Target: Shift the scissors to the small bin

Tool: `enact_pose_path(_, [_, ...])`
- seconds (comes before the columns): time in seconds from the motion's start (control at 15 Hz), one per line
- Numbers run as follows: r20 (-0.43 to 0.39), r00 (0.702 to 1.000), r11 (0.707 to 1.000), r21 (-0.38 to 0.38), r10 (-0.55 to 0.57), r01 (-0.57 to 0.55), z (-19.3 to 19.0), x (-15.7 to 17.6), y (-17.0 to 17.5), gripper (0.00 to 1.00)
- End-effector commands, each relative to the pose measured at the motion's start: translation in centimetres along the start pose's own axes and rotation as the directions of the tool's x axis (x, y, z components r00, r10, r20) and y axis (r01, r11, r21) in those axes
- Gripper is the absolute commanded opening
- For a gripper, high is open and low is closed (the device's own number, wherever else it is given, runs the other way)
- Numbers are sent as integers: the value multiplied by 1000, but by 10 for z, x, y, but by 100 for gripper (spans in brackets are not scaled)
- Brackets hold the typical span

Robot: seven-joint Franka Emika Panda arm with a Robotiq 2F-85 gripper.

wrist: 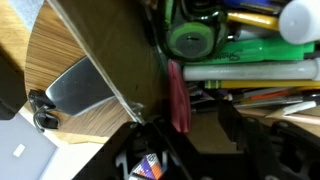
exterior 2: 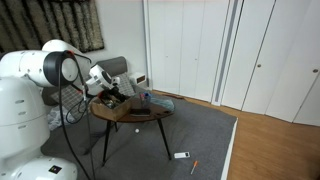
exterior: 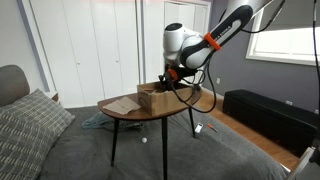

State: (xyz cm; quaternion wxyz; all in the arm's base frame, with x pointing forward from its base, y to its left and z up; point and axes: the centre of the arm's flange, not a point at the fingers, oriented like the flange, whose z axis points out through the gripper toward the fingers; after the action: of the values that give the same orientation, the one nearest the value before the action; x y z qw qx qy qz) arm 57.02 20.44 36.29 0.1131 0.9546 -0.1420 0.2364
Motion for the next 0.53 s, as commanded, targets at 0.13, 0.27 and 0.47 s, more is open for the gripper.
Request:
enact_pose_path(0.13, [-34, 999, 1000, 18, -7, 8, 4, -2, -6, 20])
enact_pose_path(0.27, [-40, 999, 1000, 30, -8, 9, 0, -2, -8, 15])
enact_pose_path(0.47, [-44, 999, 1000, 25, -8, 9, -1, 1, -6, 6])
